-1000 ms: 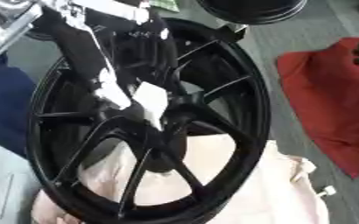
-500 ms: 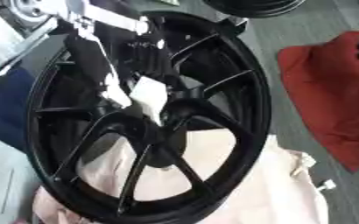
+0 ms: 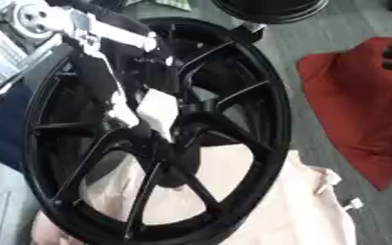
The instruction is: Pull the pin out of the wheel hub.
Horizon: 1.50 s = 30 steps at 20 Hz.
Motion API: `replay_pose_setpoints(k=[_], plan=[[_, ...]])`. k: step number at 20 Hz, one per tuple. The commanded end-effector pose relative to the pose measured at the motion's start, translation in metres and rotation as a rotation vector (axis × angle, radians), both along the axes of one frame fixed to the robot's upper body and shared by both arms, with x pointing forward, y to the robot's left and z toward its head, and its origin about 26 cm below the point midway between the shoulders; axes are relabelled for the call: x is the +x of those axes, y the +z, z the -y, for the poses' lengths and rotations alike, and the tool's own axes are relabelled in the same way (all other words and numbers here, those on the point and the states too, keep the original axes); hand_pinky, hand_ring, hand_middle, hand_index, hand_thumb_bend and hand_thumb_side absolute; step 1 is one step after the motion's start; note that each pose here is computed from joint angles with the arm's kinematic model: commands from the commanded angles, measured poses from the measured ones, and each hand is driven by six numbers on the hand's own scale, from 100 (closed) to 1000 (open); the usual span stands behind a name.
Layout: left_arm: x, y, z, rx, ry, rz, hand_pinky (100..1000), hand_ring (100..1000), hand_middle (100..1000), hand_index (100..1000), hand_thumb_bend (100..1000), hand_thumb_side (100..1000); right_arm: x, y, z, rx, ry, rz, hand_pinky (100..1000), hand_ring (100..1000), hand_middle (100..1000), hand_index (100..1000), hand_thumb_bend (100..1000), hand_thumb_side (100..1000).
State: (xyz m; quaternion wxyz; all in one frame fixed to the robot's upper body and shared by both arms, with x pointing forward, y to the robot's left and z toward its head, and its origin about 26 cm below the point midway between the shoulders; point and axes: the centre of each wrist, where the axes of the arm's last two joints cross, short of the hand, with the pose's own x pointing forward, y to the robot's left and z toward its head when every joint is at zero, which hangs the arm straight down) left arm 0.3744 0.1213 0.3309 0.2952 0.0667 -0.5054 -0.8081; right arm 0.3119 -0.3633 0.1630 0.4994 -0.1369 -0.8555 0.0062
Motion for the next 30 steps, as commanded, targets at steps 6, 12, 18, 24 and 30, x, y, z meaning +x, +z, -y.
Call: replay_pose_setpoints(k=[6, 12, 18, 24, 30], plan=[[-0.005, 0.010, -0.001, 0.012, -0.027, 0.059, 746, 708, 636, 773, 535, 265, 0.000, 0.008, 0.002, -0.012, 0.000, 0.019, 731, 708, 625, 726, 100, 786], [-0.012, 0.013, 0.000, 0.023, -0.053, 0.098, 758, 735, 693, 799, 546, 251, 0.000, 0.005, 0.002, -0.007, 0.000, 0.011, 731, 708, 625, 726, 100, 791], [-0.027, 0.025, -0.005, 0.013, -0.131, 0.159, 772, 748, 708, 784, 521, 152, 0.000, 0.004, 0.002, -0.004, -0.004, 0.008, 731, 708, 625, 726, 100, 793], [-0.025, 0.017, -0.006, 0.057, -0.136, 0.187, 775, 747, 703, 783, 488, 113, 0.000, 0.003, 0.002, -0.003, -0.005, 0.008, 731, 707, 624, 725, 100, 793], [-0.020, 0.013, -0.005, 0.070, -0.131, 0.187, 773, 746, 700, 782, 487, 111, 0.000, 0.002, 0.002, 0.000, -0.005, 0.007, 731, 707, 624, 725, 100, 794]])
